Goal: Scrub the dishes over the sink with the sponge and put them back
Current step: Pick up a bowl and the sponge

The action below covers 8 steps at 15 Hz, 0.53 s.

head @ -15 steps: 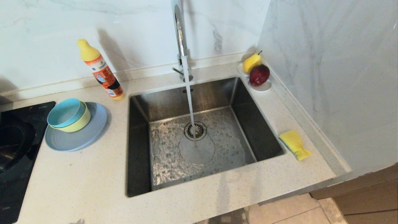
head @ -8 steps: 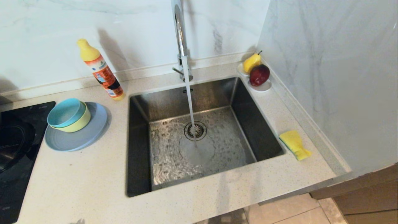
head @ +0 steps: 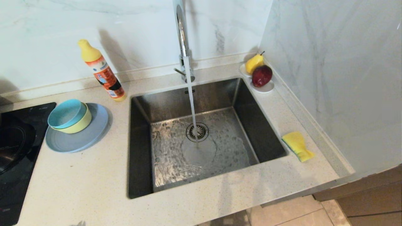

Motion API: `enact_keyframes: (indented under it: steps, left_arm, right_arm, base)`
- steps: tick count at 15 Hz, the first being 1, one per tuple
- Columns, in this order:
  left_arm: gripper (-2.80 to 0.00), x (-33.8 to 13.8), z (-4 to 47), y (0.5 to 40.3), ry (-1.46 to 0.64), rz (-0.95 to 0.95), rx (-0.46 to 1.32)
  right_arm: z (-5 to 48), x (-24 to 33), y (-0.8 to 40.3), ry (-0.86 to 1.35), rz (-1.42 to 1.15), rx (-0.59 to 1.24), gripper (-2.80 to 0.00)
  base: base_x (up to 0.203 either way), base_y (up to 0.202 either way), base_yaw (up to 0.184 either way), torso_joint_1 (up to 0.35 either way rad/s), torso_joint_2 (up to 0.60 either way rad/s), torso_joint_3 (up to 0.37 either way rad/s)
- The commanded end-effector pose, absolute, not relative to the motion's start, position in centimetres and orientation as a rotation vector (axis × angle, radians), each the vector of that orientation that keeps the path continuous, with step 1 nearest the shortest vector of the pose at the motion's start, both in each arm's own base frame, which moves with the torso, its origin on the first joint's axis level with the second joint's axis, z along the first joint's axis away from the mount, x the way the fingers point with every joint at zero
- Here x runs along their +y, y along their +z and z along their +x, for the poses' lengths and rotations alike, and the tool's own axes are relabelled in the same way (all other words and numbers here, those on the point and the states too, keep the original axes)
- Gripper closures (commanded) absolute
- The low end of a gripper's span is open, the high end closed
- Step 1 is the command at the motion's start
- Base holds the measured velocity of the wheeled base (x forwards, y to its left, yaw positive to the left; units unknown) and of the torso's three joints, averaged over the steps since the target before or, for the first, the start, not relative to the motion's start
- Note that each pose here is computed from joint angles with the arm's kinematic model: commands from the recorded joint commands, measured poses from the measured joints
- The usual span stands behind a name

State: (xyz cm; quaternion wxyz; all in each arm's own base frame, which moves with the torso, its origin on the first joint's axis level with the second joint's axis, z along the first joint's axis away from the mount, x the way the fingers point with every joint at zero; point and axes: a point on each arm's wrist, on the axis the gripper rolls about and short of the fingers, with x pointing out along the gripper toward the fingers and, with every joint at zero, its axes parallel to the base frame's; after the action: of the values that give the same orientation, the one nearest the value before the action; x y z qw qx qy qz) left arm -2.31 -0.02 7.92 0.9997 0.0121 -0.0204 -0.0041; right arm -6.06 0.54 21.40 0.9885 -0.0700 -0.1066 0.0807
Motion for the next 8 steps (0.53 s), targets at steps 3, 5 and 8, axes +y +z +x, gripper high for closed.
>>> enact_keyframes:
  steps: [3,5,8]
  left_arm:
    - [0.0,0.0,-2.2,7.5,-0.008,0.024,-0.022]
    - [0.0,0.0,-2.2,7.5,-0.009,0.024,-0.023]
    - [0.0,0.0,-2.2,7.5,-0.007,0.025,-0.023]
  right_arm:
    - [-0.1,0.6,25.2,0.251,-0.139,0.011,0.0]
    - [3.1,0.6,25.7,0.277,-0.142,0.121,0.0]
    - [8.4,0.4,25.5,0.303,-0.108,0.295,0.0]
  base:
    - [0.0,0.0,0.0,0.0,0.0,0.0]
    - [0.0,0.0,0.0,0.0,0.0,0.0]
    - [0.0,0.0,0.0,0.0,0.0,0.0]
